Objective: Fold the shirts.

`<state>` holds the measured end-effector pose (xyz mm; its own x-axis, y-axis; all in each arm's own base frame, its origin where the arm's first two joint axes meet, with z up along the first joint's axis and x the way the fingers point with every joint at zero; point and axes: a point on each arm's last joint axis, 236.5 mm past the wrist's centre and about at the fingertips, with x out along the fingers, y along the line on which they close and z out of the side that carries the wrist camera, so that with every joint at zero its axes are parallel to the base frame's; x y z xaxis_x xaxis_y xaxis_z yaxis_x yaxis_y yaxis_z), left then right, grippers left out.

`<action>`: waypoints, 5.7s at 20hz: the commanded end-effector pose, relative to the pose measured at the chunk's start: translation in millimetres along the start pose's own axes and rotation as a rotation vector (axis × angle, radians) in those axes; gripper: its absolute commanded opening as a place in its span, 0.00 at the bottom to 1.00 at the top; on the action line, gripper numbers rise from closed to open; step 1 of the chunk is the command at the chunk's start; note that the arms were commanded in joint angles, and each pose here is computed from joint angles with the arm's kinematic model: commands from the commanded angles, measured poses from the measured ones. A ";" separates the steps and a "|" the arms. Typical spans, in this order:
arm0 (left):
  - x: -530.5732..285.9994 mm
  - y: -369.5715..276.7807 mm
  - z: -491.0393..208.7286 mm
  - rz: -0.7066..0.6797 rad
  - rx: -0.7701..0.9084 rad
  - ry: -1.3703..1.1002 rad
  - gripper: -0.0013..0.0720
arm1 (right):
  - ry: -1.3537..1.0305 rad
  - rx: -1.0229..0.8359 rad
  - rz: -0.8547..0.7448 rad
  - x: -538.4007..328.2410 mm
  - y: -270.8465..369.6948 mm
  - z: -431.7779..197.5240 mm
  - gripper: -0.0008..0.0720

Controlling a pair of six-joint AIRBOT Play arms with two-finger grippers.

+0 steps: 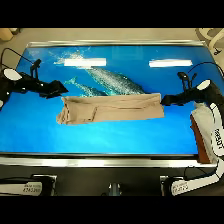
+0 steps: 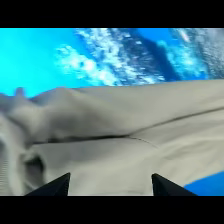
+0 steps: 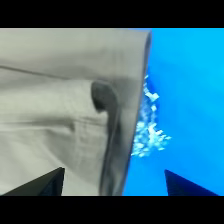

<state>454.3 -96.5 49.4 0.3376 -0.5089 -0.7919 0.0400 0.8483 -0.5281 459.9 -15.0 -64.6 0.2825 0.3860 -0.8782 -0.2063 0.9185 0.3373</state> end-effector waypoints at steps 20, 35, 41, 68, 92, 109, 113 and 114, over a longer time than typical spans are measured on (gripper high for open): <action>187.3 -196.9 -99.6 -0.352 -0.011 0.189 0.06 | -0.157 -0.167 0.198 -116.2 153.4 24.4 0.03; 213.6 -274.6 -102.2 -0.652 -0.210 0.121 0.05 | -0.209 -0.261 0.223 -170.8 228.2 6.5 0.03; 26.8 -168.1 33.9 -0.356 0.050 -0.247 0.05 | -0.227 -0.267 0.416 -72.0 318.7 41.9 0.03; -177.1 -134.4 22.3 -0.129 0.247 -0.511 0.05 | 0.205 0.071 0.407 68.9 188.8 -69.6 0.88; -150.8 -127.5 9.0 -0.118 0.243 -0.454 0.05 | -0.443 0.145 -0.038 -303.9 -67.8 48.0 0.03; -151.7 -128.4 8.9 -0.120 0.243 -0.457 0.05 | -0.024 0.705 -0.381 -349.6 -169.6 -186.8 0.03; -150.8 -133.5 6.6 -0.129 0.252 -0.453 0.05 | 0.098 0.787 -0.408 -310.4 -162.0 -238.4 0.03; -150.2 -134.9 5.9 -0.131 0.254 -0.451 0.05 | 0.091 0.804 -0.414 -296.8 -162.7 -244.8 0.03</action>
<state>404.7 -130.9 241.1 0.6861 -0.5424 -0.4849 0.3113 0.8212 -0.4781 208.3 -304.9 91.7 0.2007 0.0643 -0.9775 0.5696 0.8042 0.1698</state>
